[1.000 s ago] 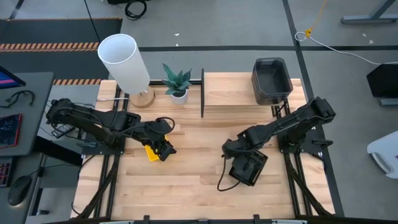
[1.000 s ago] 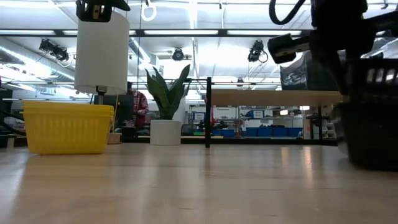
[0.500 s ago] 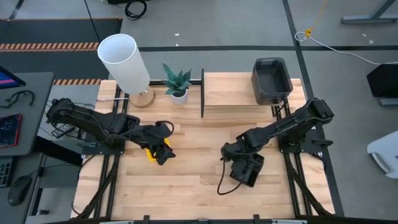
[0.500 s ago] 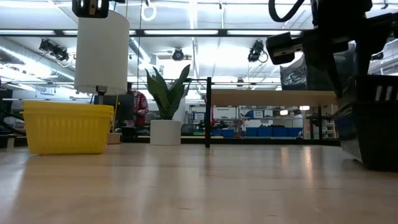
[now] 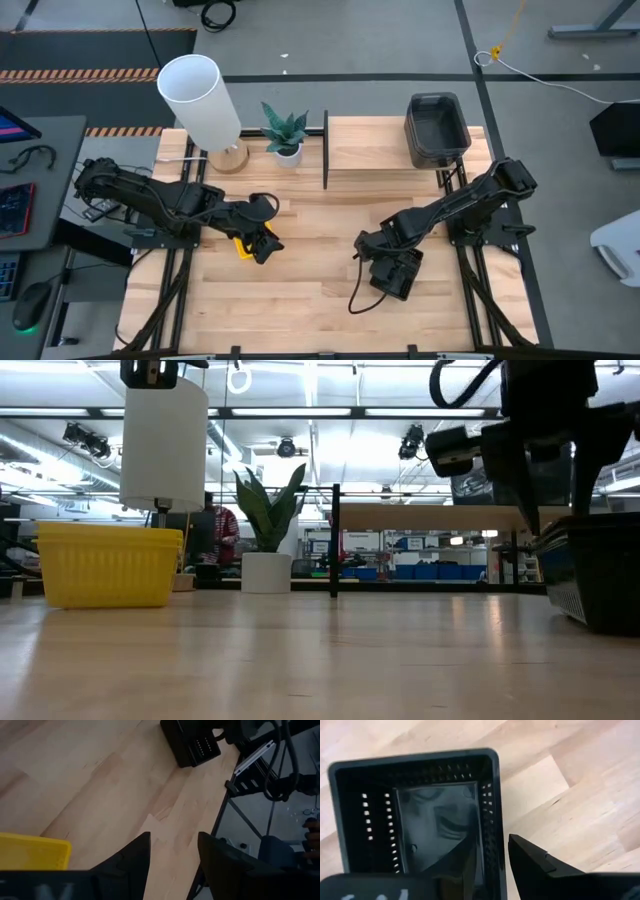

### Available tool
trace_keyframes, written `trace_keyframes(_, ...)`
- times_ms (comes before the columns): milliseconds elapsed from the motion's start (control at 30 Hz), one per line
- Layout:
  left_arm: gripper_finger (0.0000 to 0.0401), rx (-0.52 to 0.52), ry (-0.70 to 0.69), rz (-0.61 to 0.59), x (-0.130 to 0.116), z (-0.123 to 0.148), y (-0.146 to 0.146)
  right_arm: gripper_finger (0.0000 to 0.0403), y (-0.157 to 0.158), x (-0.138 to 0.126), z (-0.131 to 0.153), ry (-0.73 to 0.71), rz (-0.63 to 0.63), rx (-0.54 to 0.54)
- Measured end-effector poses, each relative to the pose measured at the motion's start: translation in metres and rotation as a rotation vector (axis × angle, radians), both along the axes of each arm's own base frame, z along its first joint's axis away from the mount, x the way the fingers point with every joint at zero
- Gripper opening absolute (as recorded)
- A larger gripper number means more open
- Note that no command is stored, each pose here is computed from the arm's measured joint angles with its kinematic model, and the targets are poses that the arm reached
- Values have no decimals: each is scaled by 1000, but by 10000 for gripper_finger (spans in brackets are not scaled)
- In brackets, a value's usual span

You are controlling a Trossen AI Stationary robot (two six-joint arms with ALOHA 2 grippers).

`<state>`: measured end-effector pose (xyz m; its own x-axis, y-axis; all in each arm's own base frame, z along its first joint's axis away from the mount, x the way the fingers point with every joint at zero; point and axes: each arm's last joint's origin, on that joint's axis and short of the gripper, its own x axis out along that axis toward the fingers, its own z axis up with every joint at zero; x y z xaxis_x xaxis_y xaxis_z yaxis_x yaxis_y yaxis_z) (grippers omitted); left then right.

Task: Stack baskets on shelf by color
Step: Put the stacked black bins on the shelf

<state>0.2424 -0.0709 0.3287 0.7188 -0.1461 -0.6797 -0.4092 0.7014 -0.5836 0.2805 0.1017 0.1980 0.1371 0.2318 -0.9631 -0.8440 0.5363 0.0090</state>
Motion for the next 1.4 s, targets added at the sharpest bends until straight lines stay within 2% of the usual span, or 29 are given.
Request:
trace_keyframes(300,172,14,-4,7,0,0,0,118,-7,-6,-19,-4,-21,-48)
trace_keyframes(400,172,14,-4,7,0,0,0,109,-11,-9,-24,25,-71,-57)
trace_keyframes(500,172,14,-4,7,0,0,0,84,-16,-11,-28,57,-159,-51)
trace_keyframes(667,172,33,-10,28,0,0,1,21,-22,-12,-31,104,-277,-18)
trace_keyframes(767,172,86,-19,49,1,-1,3,19,-27,-11,-31,158,-434,43)
trace_keyframes(1000,172,238,-42,74,3,0,11,18,-61,-5,-29,322,-917,193)
trace_keyframes(1167,172,345,-57,87,2,4,23,18,-93,3,-11,417,-1293,256)
trace_keyframes(1233,172,405,-60,65,1,6,27,18,-103,7,4,404,-1383,315)
trace_keyframes(1400,172,595,-41,-39,2,6,36,18,-132,12,50,254,-1629,446)
